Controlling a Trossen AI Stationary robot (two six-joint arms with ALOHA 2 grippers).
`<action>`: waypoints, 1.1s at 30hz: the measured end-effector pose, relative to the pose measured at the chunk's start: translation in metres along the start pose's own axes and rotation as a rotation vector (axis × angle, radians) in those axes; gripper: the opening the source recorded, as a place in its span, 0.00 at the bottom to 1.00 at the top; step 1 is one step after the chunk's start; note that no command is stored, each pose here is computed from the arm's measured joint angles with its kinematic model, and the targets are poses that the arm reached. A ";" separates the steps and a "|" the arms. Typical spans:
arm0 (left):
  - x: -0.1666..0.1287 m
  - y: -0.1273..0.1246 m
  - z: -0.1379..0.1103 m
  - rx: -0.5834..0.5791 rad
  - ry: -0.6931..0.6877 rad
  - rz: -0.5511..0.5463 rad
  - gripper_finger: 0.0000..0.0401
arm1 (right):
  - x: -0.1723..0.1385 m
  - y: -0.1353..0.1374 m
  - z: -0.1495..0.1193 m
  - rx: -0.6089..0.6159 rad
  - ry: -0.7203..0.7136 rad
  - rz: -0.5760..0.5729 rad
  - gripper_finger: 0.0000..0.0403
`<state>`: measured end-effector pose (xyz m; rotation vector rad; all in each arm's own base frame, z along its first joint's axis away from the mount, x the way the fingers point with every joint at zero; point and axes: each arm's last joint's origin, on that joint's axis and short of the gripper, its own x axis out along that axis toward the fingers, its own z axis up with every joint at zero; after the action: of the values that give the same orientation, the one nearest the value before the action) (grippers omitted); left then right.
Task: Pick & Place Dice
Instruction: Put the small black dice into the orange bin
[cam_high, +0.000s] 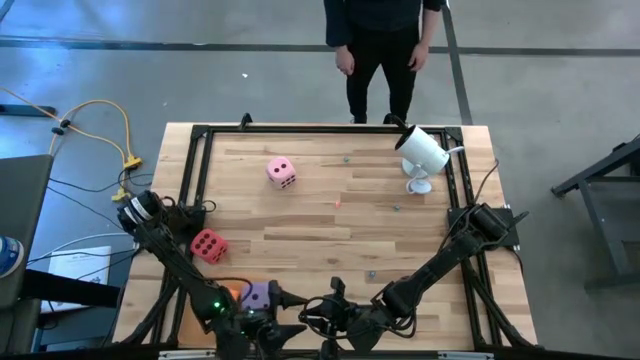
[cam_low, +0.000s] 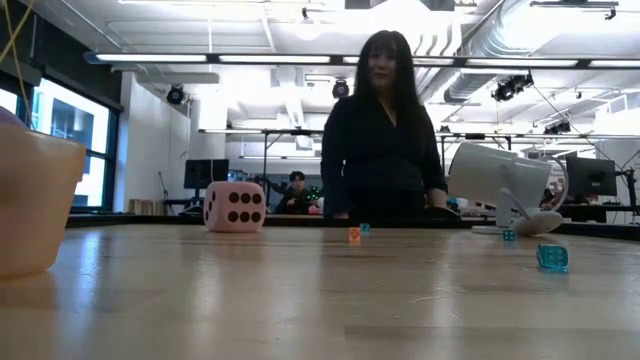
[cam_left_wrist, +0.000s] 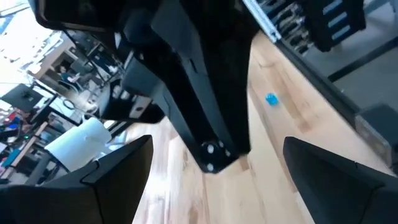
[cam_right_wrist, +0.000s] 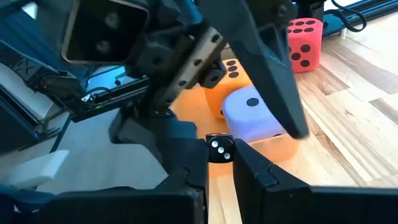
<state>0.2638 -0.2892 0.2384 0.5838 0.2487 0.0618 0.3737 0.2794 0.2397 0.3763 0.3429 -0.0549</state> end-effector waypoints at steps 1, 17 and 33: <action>0.000 0.000 0.001 -0.005 -0.004 -0.002 0.87 | 0.000 0.000 0.000 0.000 0.000 0.000 0.08; 0.000 0.000 0.003 0.013 -0.026 -0.029 0.87 | 0.000 0.000 0.000 -0.011 0.011 0.013 0.08; 0.000 -0.001 0.003 0.039 -0.027 -0.032 0.69 | 0.002 -0.001 0.000 0.003 0.025 0.028 0.08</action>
<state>0.2641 -0.2913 0.2403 0.6185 0.2332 0.0182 0.3751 0.2782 0.2391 0.3846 0.3625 -0.0229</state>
